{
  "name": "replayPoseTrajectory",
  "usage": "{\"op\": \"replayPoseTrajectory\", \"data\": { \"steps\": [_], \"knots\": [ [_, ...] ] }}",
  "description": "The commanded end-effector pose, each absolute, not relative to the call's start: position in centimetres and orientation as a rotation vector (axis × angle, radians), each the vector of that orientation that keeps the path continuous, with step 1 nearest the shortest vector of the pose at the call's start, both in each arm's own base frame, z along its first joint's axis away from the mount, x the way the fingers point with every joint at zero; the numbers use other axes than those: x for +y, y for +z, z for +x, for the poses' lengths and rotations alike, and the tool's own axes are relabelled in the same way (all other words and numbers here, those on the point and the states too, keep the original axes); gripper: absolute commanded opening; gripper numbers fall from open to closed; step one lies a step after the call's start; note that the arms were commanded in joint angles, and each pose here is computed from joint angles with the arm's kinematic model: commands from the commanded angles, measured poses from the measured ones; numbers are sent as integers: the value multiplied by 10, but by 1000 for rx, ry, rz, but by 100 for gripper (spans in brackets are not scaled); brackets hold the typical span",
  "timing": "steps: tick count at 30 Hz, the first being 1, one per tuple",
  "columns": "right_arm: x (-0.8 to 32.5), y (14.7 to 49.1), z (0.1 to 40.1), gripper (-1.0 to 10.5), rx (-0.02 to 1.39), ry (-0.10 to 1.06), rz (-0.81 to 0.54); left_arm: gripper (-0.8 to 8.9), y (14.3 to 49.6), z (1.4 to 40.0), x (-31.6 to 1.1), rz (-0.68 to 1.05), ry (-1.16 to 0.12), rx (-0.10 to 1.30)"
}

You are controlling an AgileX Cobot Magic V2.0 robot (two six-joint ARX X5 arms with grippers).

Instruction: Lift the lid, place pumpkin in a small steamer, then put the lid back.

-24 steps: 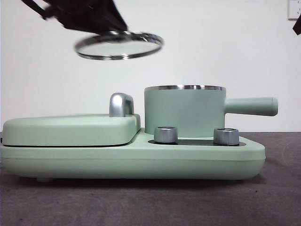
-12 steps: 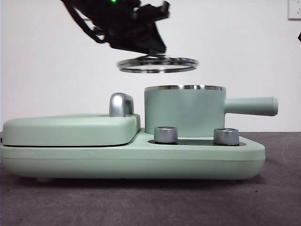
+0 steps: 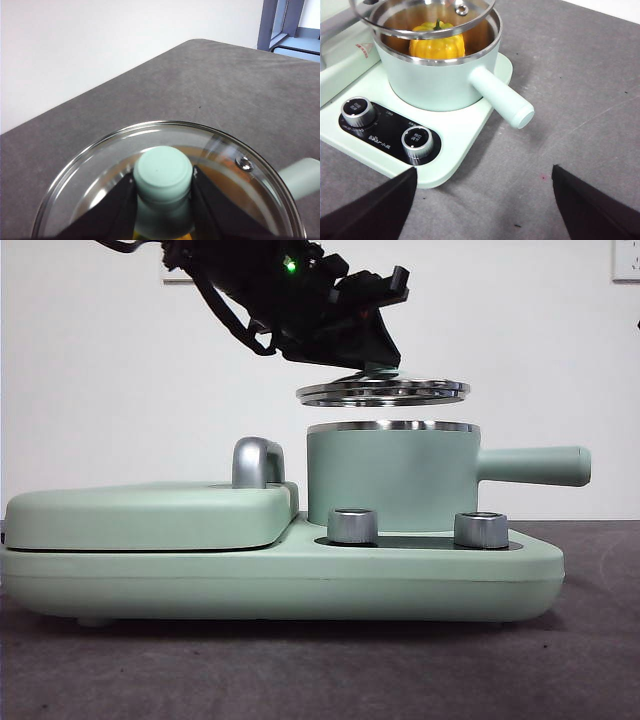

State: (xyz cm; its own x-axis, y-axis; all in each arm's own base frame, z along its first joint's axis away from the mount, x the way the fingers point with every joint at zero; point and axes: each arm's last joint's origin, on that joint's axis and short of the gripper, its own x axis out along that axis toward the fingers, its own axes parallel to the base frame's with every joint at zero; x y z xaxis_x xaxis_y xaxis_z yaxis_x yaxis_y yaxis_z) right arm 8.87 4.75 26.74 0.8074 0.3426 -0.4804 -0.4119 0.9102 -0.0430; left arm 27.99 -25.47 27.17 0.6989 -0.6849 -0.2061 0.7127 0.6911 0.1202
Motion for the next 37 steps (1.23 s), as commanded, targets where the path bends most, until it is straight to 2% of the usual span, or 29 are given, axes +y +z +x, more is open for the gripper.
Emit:
{"op": "replayPoseTrajectory", "data": {
  "steps": [1, 37],
  "knots": [
    [48, 269, 89, 414, 484, 406, -130, 16, 280, 285, -263, 190, -804, 90],
    [48, 269, 89, 414, 487, 406, -131, 16, 256, 293, -267, 209, -849, 190]
  ]
}}
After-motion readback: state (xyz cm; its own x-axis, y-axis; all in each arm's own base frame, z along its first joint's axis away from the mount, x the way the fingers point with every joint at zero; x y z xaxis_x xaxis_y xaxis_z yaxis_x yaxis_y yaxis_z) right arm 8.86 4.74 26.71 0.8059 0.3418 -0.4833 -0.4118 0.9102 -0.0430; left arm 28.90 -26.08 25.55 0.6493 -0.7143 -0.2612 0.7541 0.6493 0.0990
